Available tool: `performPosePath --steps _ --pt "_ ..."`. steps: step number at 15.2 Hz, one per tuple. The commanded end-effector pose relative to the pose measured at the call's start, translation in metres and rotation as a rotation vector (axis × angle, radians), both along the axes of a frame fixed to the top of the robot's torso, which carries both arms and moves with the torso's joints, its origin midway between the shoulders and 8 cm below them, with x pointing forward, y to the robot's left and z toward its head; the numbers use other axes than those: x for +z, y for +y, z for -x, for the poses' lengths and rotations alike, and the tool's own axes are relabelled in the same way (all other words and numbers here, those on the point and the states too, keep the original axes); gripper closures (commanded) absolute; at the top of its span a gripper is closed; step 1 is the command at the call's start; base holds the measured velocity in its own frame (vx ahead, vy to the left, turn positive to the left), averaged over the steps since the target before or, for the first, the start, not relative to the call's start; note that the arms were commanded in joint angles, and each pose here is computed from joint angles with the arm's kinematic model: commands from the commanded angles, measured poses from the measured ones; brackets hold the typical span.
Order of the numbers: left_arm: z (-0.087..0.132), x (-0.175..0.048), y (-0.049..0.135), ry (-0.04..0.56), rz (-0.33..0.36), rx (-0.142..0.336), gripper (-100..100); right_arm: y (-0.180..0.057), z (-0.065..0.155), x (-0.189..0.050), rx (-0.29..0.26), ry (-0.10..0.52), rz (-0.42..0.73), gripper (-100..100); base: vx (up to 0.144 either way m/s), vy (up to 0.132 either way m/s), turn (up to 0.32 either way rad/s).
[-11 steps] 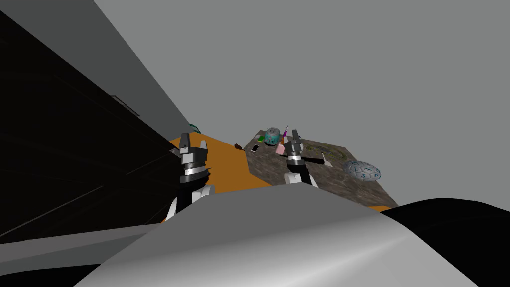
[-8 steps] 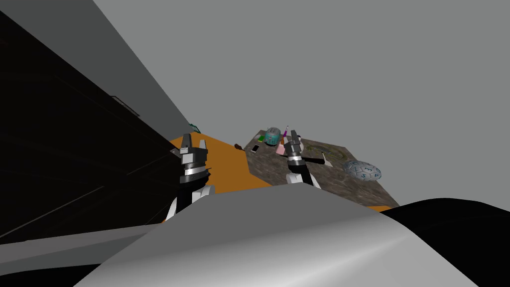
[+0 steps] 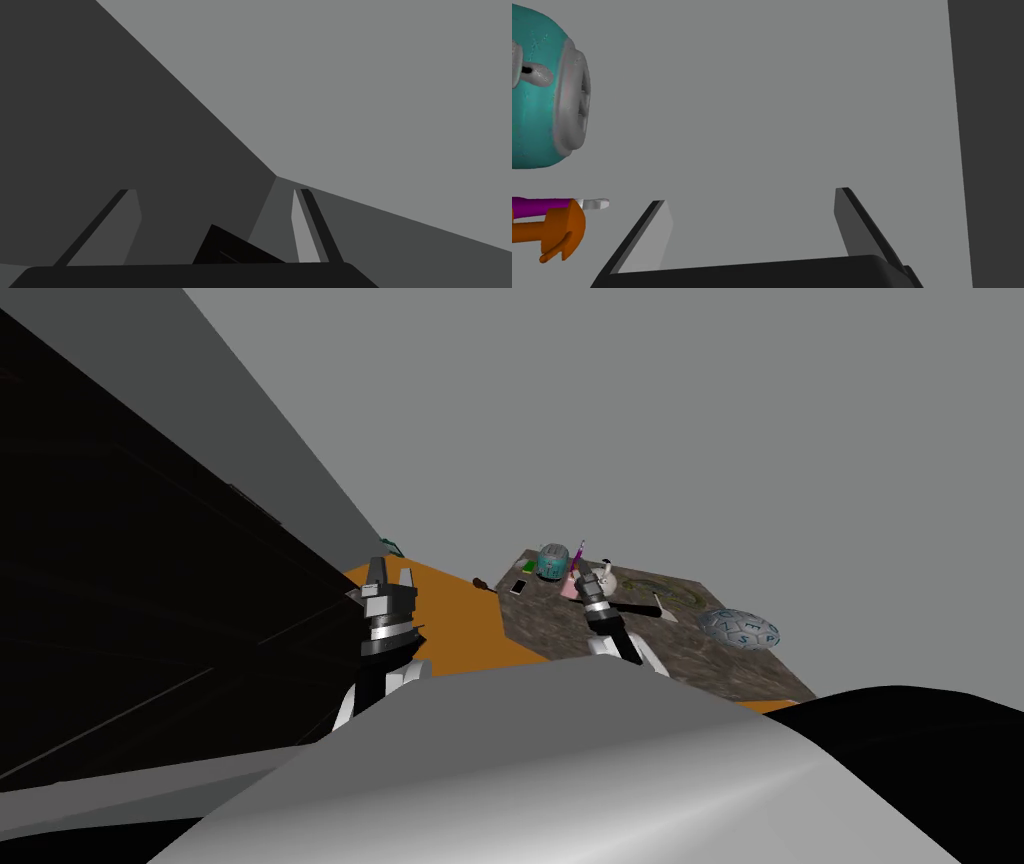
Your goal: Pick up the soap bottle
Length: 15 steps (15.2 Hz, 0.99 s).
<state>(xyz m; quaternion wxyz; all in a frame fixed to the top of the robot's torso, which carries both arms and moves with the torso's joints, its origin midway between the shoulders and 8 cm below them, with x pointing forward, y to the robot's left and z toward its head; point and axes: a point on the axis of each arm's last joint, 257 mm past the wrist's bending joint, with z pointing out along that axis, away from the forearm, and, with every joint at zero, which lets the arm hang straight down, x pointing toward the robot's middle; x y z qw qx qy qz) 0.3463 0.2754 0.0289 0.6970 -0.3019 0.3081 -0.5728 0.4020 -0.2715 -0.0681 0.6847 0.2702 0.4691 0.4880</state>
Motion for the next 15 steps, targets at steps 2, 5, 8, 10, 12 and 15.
performPosePath --steps 2,5,8,10,12,15 --pt "0.0 0.0 0.0 0.0 0.0 0.0 0 -0.022 -0.01 -0.023 -0.061 0.075 0.143 -100 0.046 0.126 -0.026" --pt "0.0 0.0 0.0 0.0 0.0 0.0 0 -0.052 -0.018 -0.045 -0.134 0.148 0.28 -100 0.057 0.141 -0.024" --pt "0.0 0.0 0.0 0.0 0.0 0.0 0 -0.089 -0.023 -0.067 -0.217 0.225 0.416 -100 0.057 0.162 -0.023" --pt "0.0 0.0 0.0 0.0 0.0 0.0 0 -0.102 -0.023 -0.074 -0.246 0.252 0.46 -100 0.055 0.111 -0.017" --pt "0.0 0.0 0.0 0.0 0.0 0.0 0 -0.13 -0.024 -0.086 -0.306 0.306 0.547 -100 0.059 0.117 -0.011" --pt "0.0 0.0 0.0 0.0 0.0 0.0 0 -0.174 -0.021 -0.102 -0.397 0.387 0.668 -100 0.079 0.146 -0.019"
